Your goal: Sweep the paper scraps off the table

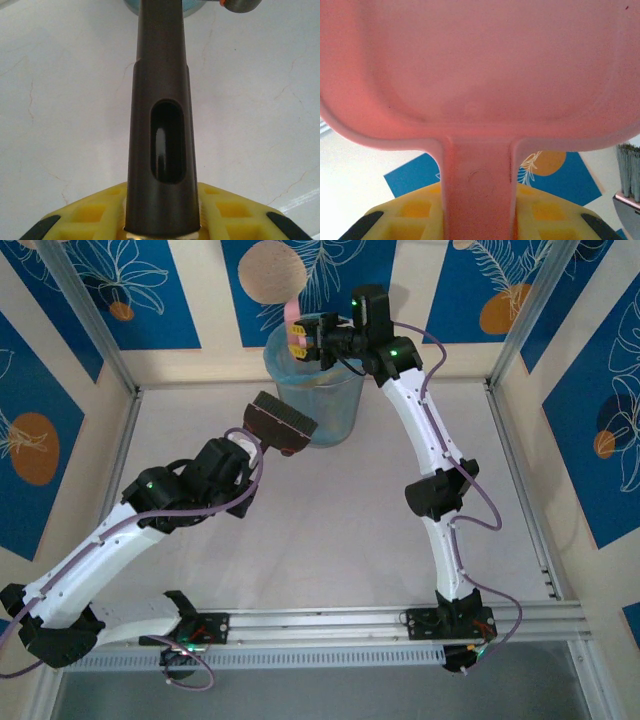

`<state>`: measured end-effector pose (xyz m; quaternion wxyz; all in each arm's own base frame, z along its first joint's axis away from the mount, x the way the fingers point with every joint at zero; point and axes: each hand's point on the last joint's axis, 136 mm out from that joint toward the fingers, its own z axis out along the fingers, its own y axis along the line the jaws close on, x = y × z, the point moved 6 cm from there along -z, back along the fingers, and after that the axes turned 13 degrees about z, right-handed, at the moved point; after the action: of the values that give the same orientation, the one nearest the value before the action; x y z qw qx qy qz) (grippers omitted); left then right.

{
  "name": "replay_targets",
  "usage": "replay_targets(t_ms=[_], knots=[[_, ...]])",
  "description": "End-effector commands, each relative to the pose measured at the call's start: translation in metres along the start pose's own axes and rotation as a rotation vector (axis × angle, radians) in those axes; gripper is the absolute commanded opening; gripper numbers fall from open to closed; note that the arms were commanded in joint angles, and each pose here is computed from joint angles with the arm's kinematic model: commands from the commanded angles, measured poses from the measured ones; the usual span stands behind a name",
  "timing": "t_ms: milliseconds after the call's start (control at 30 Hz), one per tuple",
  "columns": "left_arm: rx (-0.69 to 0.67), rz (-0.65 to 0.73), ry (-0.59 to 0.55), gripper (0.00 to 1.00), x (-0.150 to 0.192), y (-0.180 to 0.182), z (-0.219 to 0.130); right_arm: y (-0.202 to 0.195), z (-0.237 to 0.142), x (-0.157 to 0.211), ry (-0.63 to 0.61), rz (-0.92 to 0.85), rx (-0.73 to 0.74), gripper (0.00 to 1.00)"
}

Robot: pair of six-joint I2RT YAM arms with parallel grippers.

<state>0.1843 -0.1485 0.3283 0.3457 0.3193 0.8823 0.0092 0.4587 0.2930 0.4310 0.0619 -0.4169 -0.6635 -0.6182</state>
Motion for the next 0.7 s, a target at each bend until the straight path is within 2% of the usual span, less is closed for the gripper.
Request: replay_targets(t_ms=[0, 133, 400, 667], knots=[[-0.020, 0.018, -0.060, 0.00, -0.007, 0.003, -0.010, 0.017, -0.012, 0.016, 0.012, 0.023, -0.075, 0.00], [-0.015, 0.018, -0.058, 0.00, -0.007, 0.003, -0.010, 0.019, -0.018, 0.018, 0.005, -0.025, -0.075, 0.00], [0.047, 0.053, -0.063, 0.00, -0.008, -0.007, -0.008, 0.020, -0.048, 0.033, -0.030, -0.253, -0.053, 0.00], [0.170, 0.128, -0.067, 0.00, -0.006, -0.026, -0.004, 0.033, -0.108, 0.071, -0.086, -0.652, -0.099, 0.00]])
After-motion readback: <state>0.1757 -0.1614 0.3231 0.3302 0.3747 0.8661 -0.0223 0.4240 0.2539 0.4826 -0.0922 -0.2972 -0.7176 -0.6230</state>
